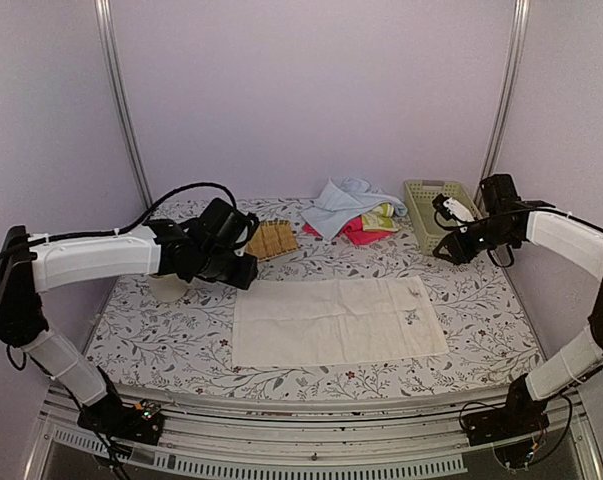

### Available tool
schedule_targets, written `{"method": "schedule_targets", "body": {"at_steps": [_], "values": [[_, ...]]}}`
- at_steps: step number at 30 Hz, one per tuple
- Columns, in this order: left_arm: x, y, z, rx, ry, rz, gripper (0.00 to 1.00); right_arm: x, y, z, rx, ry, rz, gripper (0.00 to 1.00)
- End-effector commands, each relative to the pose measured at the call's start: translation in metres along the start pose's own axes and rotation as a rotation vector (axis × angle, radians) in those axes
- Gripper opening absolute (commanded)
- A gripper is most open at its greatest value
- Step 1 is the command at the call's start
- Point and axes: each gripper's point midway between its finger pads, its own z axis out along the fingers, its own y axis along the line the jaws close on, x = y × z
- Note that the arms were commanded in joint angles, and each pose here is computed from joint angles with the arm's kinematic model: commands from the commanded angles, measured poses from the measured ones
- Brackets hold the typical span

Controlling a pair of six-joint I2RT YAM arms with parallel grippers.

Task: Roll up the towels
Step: Flatten out the towel at the center of the board.

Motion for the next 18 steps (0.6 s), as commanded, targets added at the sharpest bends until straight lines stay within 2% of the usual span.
{"method": "schedule_targets", "body": {"at_steps": [1,3,5,10,18], "values": [[0.075,-0.022,-0.013,0.085,0.186,-0.033,0.28,0.071,0.04,-0.012,-0.096,0.128,-0.1,0.42],[0.103,-0.028,-0.017,0.136,0.251,-0.06,0.17,0.094,0.049,-0.016,-0.104,0.163,-0.137,0.36],[0.12,-0.027,-0.018,0.152,0.287,-0.091,0.02,0.111,0.052,-0.015,-0.098,0.192,-0.172,0.32],[0.149,-0.028,-0.014,0.182,0.343,-0.124,0.0,0.141,0.067,-0.005,-0.153,0.244,-0.217,0.21],[0.181,-0.042,0.0,0.21,0.431,-0.114,0.0,0.172,0.064,0.02,-0.147,0.329,-0.226,0.15]]}}
